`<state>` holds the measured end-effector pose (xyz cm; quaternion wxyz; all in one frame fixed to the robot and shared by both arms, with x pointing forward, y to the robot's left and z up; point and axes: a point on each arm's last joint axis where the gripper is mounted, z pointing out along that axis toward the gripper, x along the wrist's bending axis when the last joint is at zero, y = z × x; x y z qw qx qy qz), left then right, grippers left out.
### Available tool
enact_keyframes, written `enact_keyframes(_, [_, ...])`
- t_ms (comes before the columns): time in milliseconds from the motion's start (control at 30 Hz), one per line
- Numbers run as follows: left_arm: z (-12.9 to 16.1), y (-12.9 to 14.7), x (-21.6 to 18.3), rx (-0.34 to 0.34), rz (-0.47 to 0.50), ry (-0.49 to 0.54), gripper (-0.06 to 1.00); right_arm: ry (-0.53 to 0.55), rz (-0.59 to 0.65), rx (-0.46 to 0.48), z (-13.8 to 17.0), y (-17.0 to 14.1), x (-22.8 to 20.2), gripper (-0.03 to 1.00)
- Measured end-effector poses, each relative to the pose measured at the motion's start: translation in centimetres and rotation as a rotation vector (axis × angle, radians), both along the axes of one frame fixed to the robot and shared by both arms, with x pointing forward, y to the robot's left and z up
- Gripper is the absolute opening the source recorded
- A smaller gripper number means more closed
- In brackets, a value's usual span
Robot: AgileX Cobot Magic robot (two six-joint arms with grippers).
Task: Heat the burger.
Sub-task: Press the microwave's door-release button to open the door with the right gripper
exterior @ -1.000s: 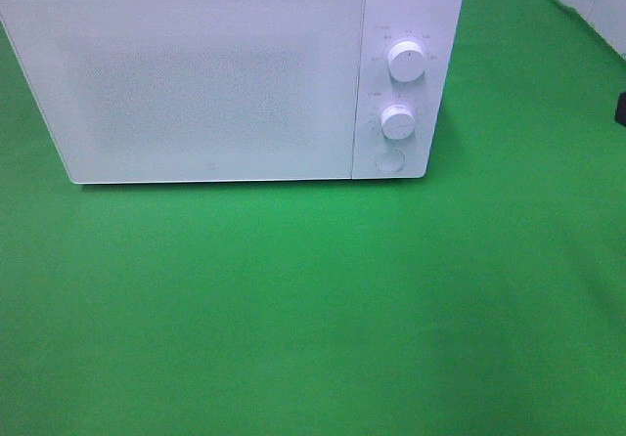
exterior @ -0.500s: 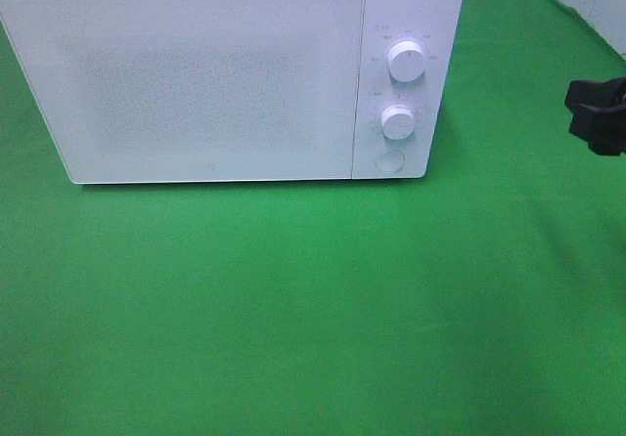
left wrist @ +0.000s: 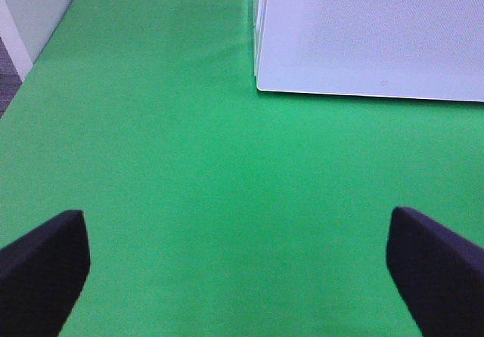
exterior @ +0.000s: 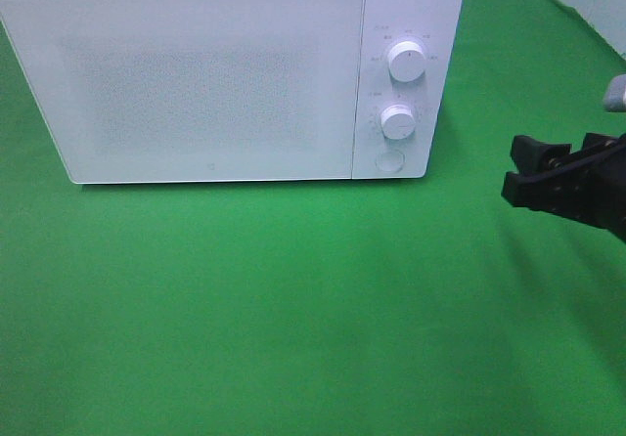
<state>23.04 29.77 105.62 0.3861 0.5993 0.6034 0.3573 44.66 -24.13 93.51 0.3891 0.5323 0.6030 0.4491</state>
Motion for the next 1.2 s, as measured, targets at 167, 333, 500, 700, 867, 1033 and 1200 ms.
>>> enact_keyframes(167, [0.0,0.0,0.0,0.000,0.000,0.000,0.99,-0.026,-0.023,-0.007,-0.8,1.7,-0.4,0.68])
enact_keyframes(333, [0.0,0.0,0.0,0.000,0.000,0.000,0.99,-0.041,-0.047,-0.003,-1.3,2.9,-0.8,0.68])
enact_keyframes(500, [0.0,0.0,0.0,0.000,0.000,0.000,0.99,-0.032,-0.033,-0.002,-1.9,4.8,-1.0,0.68])
enact_keyframes(700, [0.0,0.0,0.0,0.000,0.000,0.000,0.99,-0.038,0.027,-0.010,-2.2,7.2,-0.5,0.68])
enact_keyframes(867, [0.0,0.0,0.0,0.000,0.000,0.000,0.99,-0.032,0.005,0.079,-2.2,8.0,0.2,0.68])
enact_keyframes(1033, [0.0,0.0,0.0,0.000,0.000,0.000,0.99,-0.003,-0.058,0.302,-2.1,8.1,0.3,0.67])
enact_keyframes(1200, [0.0,0.0,0.0,0.000,0.000,0.000,0.99,0.037,-0.123,0.528,-2.1,8.1,0.3,0.61])
